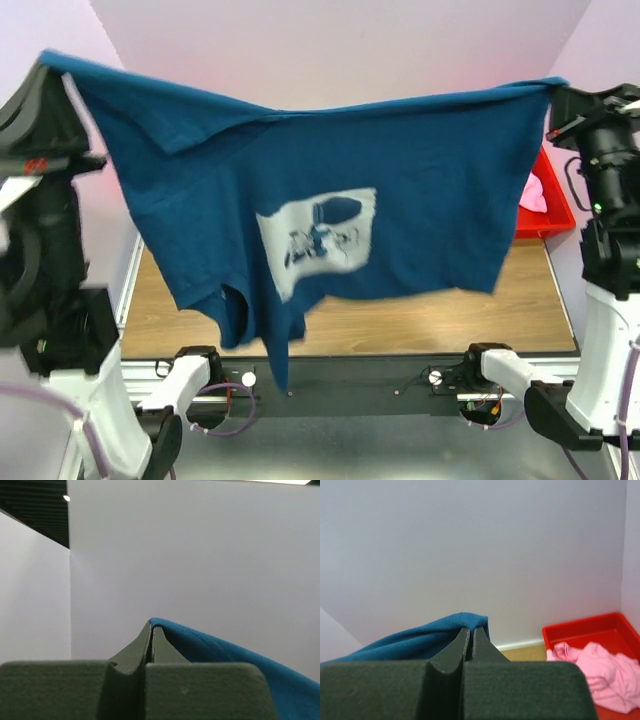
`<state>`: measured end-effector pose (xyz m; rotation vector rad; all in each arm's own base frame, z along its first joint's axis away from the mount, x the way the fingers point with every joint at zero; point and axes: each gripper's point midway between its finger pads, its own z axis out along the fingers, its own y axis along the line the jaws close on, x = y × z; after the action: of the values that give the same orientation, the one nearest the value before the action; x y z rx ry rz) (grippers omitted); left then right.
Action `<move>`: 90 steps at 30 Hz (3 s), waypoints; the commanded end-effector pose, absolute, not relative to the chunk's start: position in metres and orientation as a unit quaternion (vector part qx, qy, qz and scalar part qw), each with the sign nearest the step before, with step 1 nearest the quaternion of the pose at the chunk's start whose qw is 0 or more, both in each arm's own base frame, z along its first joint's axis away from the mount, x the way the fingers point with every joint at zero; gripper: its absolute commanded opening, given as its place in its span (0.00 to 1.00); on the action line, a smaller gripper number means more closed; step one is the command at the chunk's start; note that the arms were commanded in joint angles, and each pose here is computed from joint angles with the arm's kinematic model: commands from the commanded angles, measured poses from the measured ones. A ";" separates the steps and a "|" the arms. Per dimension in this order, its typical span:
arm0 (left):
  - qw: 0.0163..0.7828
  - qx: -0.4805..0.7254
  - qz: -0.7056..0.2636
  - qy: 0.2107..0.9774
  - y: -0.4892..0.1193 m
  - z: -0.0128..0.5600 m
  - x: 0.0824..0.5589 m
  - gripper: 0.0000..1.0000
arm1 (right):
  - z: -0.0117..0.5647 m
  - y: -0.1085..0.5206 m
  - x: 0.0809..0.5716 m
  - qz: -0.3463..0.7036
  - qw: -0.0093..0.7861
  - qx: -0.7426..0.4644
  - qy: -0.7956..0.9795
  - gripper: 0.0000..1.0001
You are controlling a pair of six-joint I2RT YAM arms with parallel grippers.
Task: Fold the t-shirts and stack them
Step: Flatten the tshirt out, then fold the tshirt
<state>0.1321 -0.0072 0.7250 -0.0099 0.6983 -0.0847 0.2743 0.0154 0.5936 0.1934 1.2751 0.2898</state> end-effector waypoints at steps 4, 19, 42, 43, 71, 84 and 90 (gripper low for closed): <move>0.836 0.069 -0.110 0.533 -0.040 0.607 0.336 0.00 | 0.452 -0.009 0.372 0.086 0.657 0.187 0.725 0.00; 0.567 0.136 -0.207 0.785 -0.134 0.255 0.637 0.78 | 0.179 0.001 0.548 0.063 0.457 0.144 0.875 0.45; 0.266 -0.031 -0.112 0.957 -0.105 0.047 0.440 0.88 | 0.092 0.122 0.482 0.222 0.317 0.001 0.922 0.79; 0.261 -0.034 -0.108 0.959 -0.103 0.042 0.438 0.88 | 0.081 0.121 0.483 0.218 0.307 0.004 0.926 0.79; 0.266 -0.035 -0.140 0.953 -0.108 0.013 0.525 0.89 | -0.024 0.079 0.520 0.087 0.243 0.098 0.961 0.79; 0.291 -0.023 -0.156 0.944 -0.118 0.027 0.579 0.88 | -0.012 0.076 0.561 0.076 0.257 0.090 0.959 0.80; 0.363 -0.016 -0.137 0.921 -0.110 0.089 0.598 0.88 | 0.024 0.090 0.575 0.118 0.284 0.061 0.950 0.81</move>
<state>0.5930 -0.1198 0.0501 -0.0594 2.4394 -0.3921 0.5874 0.0912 0.0365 0.1962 2.4613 0.2969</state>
